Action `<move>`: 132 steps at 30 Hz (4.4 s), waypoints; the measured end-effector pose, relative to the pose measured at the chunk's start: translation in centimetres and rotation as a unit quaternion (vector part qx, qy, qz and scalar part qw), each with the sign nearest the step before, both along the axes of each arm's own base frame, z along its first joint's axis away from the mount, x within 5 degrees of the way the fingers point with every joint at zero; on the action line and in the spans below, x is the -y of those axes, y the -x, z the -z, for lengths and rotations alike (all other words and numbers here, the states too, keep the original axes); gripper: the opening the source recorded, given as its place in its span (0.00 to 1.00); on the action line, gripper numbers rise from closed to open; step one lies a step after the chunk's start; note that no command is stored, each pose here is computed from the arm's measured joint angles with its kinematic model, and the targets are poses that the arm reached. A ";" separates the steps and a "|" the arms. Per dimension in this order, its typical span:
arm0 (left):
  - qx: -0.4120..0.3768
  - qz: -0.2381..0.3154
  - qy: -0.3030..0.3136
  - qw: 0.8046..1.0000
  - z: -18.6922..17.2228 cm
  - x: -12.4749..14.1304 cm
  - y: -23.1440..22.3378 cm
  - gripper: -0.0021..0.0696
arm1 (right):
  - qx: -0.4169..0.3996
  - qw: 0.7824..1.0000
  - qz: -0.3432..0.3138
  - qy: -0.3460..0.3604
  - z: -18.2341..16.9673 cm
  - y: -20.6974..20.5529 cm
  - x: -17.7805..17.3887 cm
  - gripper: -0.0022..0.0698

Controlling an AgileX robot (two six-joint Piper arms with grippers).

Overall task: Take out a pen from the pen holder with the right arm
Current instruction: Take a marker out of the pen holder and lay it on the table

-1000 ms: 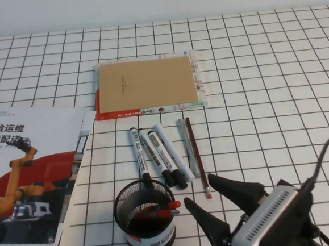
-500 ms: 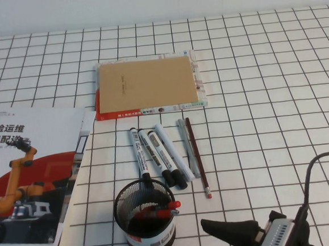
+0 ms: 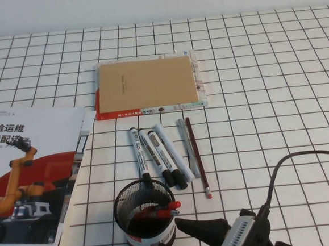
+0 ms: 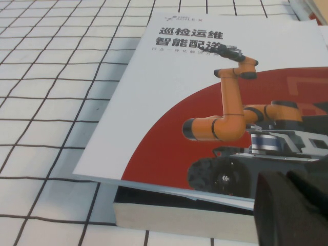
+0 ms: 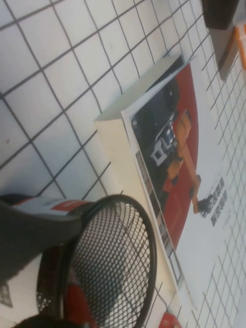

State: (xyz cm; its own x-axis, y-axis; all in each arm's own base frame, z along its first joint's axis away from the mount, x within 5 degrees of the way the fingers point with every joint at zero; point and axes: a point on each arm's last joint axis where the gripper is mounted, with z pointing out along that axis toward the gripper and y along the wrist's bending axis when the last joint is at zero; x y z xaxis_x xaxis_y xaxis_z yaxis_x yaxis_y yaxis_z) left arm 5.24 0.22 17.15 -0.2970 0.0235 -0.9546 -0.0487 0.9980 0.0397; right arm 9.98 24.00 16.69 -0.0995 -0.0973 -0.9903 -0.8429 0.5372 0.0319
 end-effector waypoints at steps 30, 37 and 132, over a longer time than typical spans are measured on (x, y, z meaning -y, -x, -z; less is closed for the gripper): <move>0.000 0.000 0.000 1.000 0.0 0.0 0.0 0.03 | -0.022 0.999 0.045 -0.004 0.3 -1.1 -1.1 0.46; 0.000 0.000 0.000 1.000 0.0 0.0 0.0 0.03 | -0.014 1.000 0.025 -0.001 0.3 -0.8 -1.3 0.44; 0.000 0.000 0.000 1.000 0.0 0.0 0.0 0.03 | 0.028 0.997 0.072 -0.012 -2.9 -1.9 -1.8 0.13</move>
